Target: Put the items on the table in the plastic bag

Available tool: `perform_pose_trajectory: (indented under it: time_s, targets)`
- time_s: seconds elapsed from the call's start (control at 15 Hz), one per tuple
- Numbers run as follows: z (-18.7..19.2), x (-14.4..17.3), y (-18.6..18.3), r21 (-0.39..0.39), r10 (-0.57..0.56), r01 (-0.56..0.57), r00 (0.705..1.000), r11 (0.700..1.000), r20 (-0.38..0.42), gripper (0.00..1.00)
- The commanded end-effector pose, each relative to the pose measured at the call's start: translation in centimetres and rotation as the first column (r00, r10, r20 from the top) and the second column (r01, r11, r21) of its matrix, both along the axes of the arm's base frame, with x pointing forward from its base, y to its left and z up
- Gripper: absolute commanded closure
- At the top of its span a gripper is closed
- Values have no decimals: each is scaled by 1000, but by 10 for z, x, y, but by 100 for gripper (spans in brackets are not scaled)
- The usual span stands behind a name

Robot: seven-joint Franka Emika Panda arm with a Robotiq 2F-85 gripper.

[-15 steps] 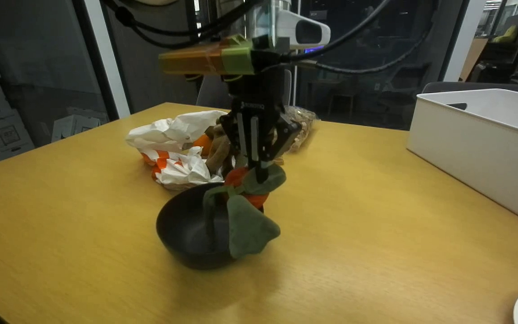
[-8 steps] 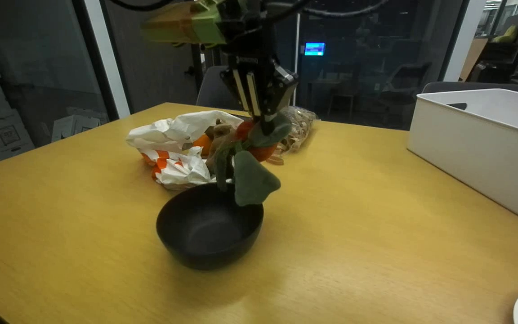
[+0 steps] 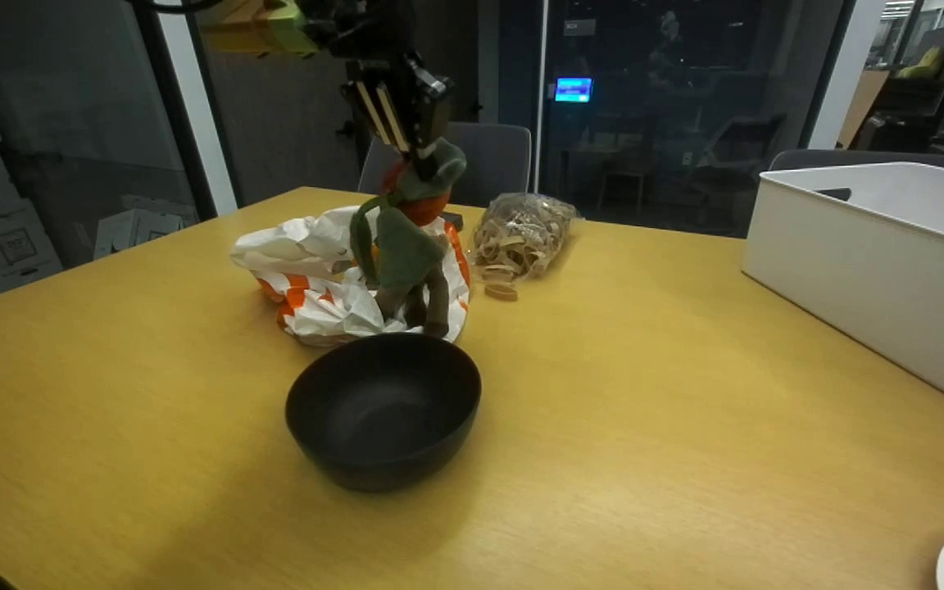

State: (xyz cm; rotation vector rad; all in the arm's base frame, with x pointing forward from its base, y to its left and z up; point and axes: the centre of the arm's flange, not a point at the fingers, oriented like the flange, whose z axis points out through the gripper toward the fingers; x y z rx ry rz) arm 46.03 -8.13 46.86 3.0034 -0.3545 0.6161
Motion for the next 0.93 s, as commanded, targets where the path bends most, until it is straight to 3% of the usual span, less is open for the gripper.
perform_pose_trajectory:
  time_s: [0.0, 0.13, 0.4, 0.6, 0.87]
  targets:
    - [-9, 53, 51, -22, 35, -35, 999, 999, -26, 89]
    - [-25, 74, 66, -31, 46, -48, 997, 998, -67, 88]
    - [-62, 104, 62, -22, 82, -87, 980, 996, -179, 89]
    - [-76, 108, 68, -33, 115, -126, 967, 992, -225, 88]
    - [-74, 101, 98, -37, 241, -257, 940, 966, -242, 88]
